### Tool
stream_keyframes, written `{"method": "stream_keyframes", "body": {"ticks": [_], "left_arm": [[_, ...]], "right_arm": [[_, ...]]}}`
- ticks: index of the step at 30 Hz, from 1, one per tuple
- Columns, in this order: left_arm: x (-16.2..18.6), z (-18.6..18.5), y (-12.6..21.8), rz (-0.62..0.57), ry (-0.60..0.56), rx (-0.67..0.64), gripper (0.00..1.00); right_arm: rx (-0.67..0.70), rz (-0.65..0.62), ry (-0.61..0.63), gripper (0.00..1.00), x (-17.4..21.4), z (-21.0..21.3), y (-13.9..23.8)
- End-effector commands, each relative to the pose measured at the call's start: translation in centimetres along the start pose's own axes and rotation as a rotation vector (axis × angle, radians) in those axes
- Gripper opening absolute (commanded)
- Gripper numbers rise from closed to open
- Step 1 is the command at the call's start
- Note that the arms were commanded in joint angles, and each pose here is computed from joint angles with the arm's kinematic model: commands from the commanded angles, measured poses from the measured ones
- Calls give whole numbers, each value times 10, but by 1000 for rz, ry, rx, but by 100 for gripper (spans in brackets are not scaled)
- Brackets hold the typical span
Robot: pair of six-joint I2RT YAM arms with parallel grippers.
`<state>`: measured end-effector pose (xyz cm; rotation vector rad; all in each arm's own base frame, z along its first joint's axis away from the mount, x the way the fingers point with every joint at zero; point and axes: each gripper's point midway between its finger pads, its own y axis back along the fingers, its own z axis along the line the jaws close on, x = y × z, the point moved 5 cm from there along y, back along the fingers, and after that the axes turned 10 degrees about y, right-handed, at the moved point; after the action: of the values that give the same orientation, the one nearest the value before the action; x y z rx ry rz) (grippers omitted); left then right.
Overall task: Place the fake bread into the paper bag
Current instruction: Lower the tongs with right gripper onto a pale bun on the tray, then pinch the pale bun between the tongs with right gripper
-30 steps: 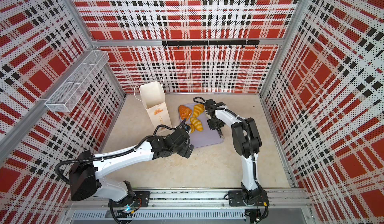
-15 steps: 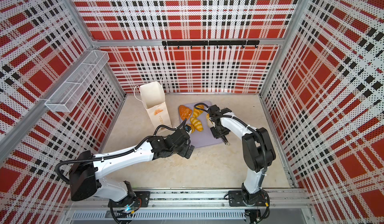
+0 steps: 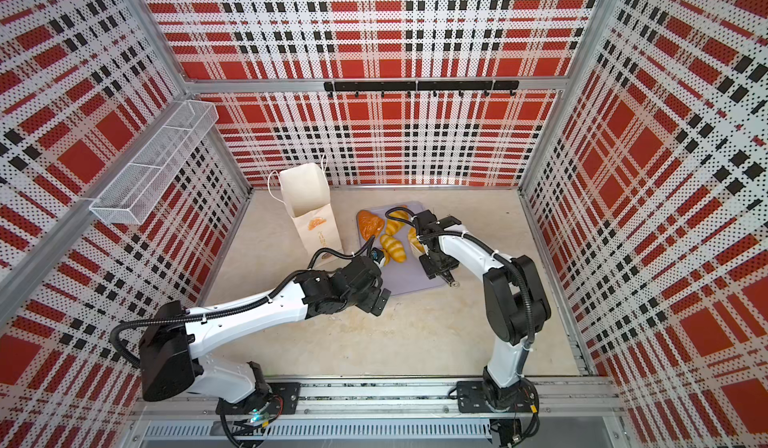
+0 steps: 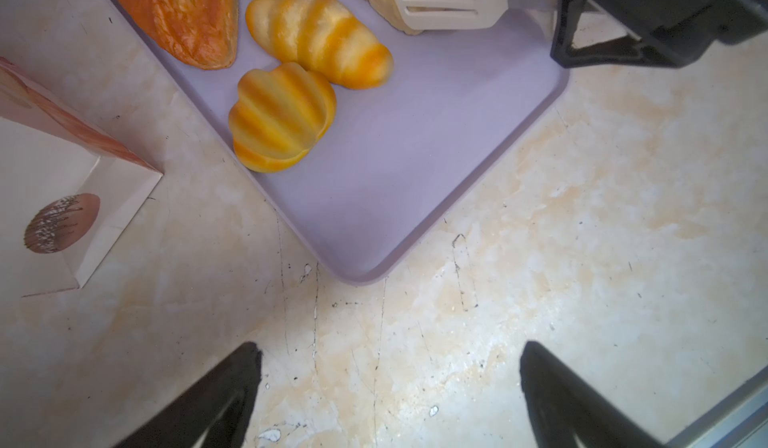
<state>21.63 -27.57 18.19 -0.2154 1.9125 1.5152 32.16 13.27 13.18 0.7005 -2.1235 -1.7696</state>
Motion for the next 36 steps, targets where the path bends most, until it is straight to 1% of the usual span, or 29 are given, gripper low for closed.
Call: {"method": "stream_keyframes", "body": {"ticks": [1,8,17,22,27,30,36], "left_arm": [[-2,0,5,-7,-11,-13,99],[-1,2,4,-4,-12,-21,99],[0,4,5,-6,-4,-30,99],[1,5,6,-9,-5,-35,99],[-4,5,10,-28,5,-36,99],[-6,5,12,-39,9,-32,99],[-5,6,14,-51,24,-29,99]], "right_arm": [[19,-56,-33,53,-11,-3,13],[16,-53,-33,54,-20,-1,8],[0,-13,-7,54,-27,2,-7],[7,25,20,52,-27,2,-12],[13,25,24,48,-26,1,-11],[15,23,30,45,-25,1,-10],[-3,-20,18,42,-29,1,-2]]}}
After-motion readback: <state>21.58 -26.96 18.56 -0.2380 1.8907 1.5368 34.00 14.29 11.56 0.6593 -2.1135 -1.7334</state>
